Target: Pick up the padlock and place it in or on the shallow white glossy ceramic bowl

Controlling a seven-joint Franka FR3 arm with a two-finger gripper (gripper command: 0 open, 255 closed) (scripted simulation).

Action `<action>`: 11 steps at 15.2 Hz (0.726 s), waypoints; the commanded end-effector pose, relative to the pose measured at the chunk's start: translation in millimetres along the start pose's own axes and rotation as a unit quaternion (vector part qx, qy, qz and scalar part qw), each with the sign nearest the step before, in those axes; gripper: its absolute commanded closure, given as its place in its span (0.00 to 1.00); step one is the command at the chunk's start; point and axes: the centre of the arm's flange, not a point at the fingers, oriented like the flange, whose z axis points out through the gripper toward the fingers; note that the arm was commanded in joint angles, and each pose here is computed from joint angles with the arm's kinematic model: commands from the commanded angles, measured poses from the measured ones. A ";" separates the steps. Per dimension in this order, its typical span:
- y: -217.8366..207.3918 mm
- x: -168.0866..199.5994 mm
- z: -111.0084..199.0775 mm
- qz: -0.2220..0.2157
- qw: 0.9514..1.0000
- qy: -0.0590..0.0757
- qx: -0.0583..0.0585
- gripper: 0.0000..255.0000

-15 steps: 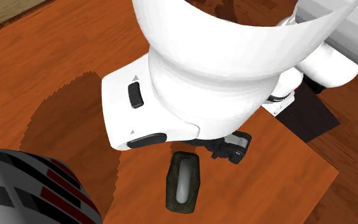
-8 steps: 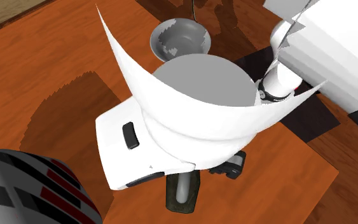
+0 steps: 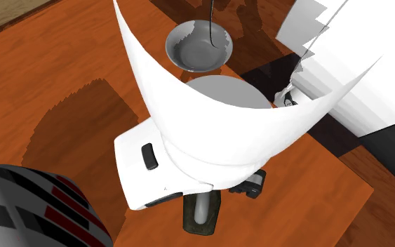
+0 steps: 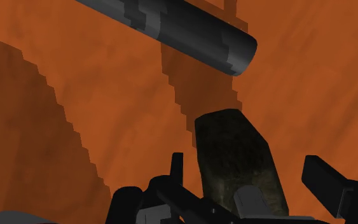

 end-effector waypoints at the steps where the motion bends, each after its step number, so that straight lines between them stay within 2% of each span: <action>1: 0.0 0.1 0.1 0.000 1.000 0.000 0.000 0.00; 2: 0.0 0.0 0.0 0.000 1.000 0.000 0.000 0.00; 3: 0.0 0.0 0.0 0.000 1.000 0.000 0.000 1.00; 11: -0.2 0.2 0.1 0.000 1.000 0.000 0.000 1.00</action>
